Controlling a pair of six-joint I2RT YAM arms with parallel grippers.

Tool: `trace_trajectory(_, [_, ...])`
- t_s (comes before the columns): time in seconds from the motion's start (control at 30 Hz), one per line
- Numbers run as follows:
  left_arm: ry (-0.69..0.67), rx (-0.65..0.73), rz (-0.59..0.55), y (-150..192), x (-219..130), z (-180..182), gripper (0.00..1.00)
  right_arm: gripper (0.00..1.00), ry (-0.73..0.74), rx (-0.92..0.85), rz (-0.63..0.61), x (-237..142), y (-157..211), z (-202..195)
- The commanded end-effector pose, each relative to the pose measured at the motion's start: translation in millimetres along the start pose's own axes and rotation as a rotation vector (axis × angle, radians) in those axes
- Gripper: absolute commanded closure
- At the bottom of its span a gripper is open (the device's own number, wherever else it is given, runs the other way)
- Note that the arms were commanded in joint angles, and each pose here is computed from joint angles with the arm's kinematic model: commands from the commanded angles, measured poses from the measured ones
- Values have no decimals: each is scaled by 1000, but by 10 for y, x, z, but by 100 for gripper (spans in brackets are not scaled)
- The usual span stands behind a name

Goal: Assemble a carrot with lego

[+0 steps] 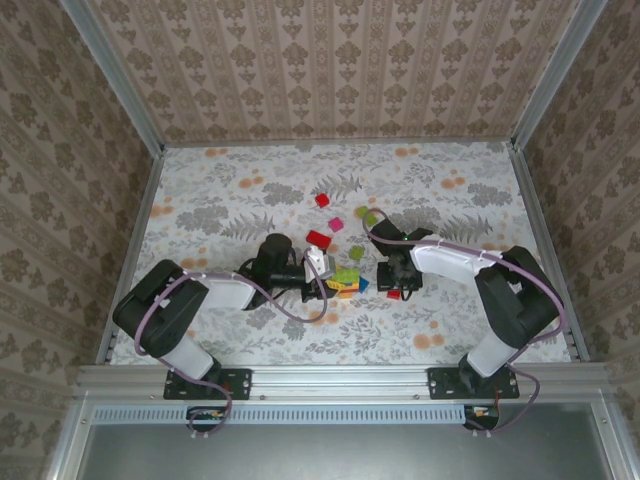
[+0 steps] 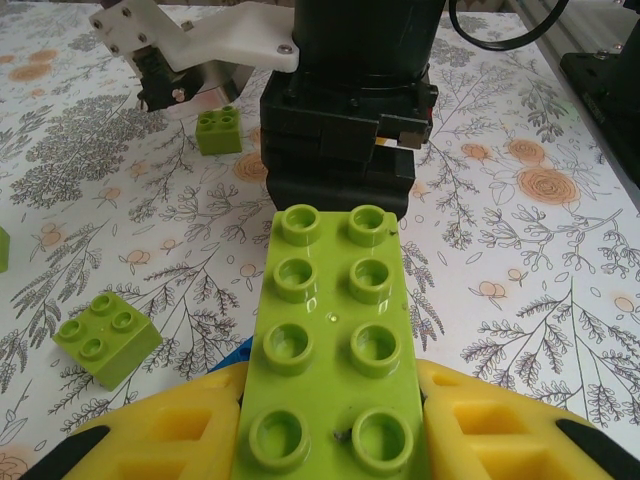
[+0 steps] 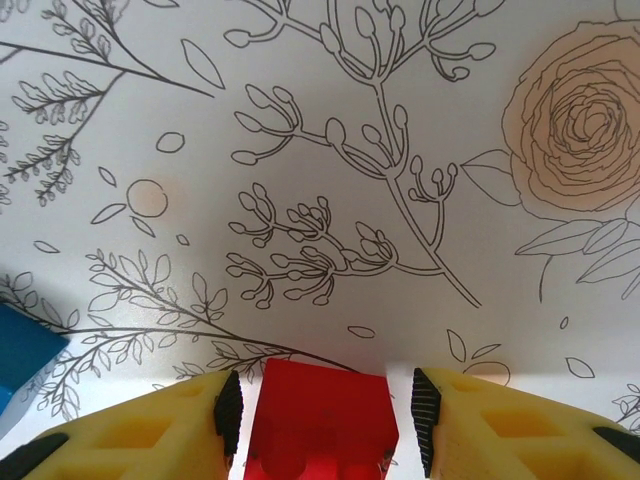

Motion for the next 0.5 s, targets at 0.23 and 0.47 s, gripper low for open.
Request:
trace_trajectory(0.23, [42,-69,107,328,41,-107,63,53,-14,4,11,-144,124,-57])
trace_trajectory(0.47, [46,-72,108,334,44,-114,63,47,-17,5,24,-138,173,-41])
Point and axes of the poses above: each hand's point on the last joint's axis, 136 mm out from that joint toward the fingers, its own x axis out along the fingers, its own z axis along the line the jaws close on, y = z × x, the point moved 1 cm from there along -x, back along the fingers, and after that the axes turned 3 degrees about -x, right-handed, at the moved point
